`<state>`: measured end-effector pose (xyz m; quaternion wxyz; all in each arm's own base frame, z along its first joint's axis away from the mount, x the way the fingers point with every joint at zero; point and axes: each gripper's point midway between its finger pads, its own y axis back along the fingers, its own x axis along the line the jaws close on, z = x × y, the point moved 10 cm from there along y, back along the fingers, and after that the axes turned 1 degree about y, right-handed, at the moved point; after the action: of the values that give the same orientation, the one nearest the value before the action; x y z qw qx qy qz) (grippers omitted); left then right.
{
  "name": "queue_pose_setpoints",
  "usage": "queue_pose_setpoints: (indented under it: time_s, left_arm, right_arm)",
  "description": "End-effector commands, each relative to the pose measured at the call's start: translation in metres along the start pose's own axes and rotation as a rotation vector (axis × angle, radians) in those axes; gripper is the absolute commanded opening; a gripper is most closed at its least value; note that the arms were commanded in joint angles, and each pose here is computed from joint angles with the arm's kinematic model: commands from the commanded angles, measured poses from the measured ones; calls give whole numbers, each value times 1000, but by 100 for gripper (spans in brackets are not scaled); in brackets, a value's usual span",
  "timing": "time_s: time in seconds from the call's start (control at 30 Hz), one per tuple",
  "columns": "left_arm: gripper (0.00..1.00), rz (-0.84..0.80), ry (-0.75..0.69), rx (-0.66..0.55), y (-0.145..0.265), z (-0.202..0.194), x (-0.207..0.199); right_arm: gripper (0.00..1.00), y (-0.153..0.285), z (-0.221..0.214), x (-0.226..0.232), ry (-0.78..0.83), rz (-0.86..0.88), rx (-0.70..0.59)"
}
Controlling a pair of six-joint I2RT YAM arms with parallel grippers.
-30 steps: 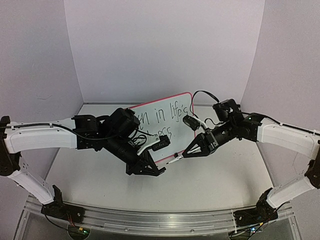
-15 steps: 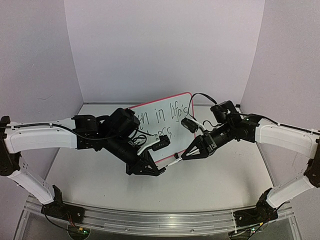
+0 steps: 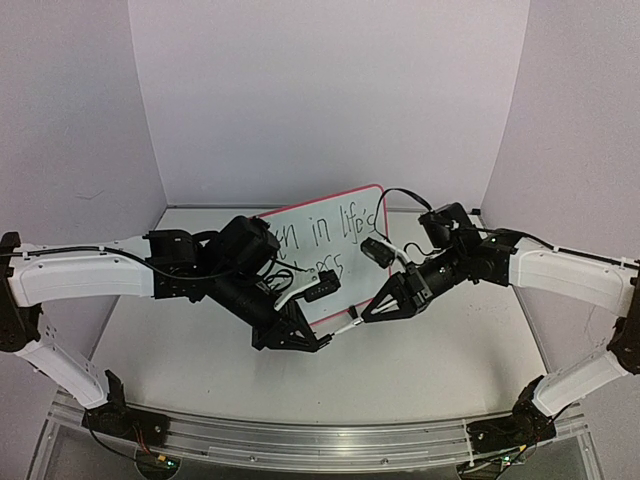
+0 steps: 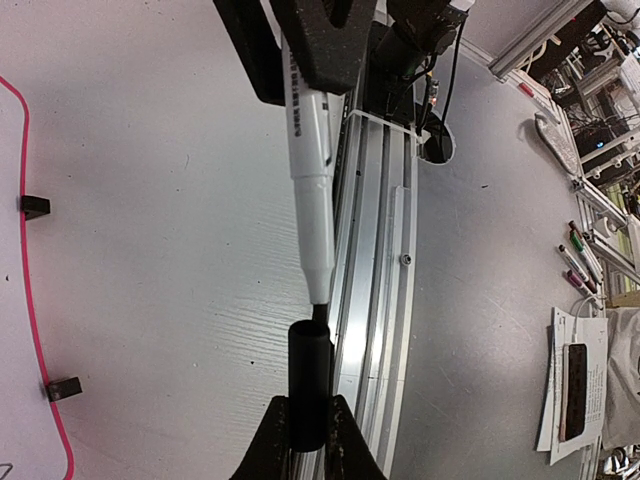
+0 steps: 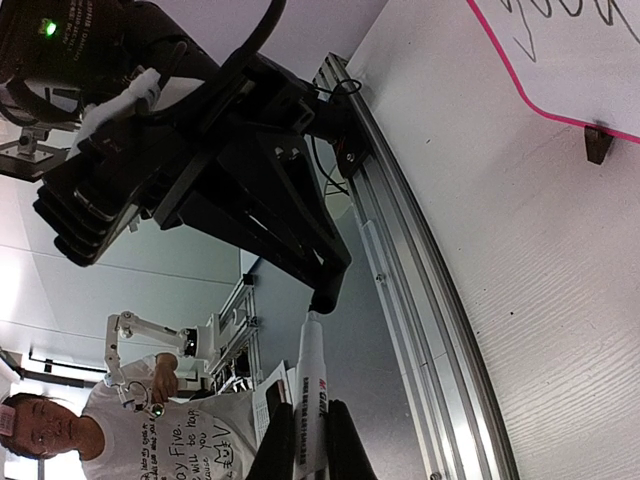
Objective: Write a sentence on the whiteboard
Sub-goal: Insert the whiteboard marker without the cap into the pen cap.
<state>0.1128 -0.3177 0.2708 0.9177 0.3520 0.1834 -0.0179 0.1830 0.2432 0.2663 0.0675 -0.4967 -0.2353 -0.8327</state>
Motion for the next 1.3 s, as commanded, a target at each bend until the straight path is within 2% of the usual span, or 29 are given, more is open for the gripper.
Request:
queue_pose_setpoints:
  time_s: [0.0,1.27]
  left_arm:
    - [0,-2,-51,-87,14,20,-8]
    - [0,-71,-89,-77,9,31,-10]
  right_arm:
    - [0,-4,-2,-3,10,12,16]
    - [0,-14,7,-4,29,-3,27]
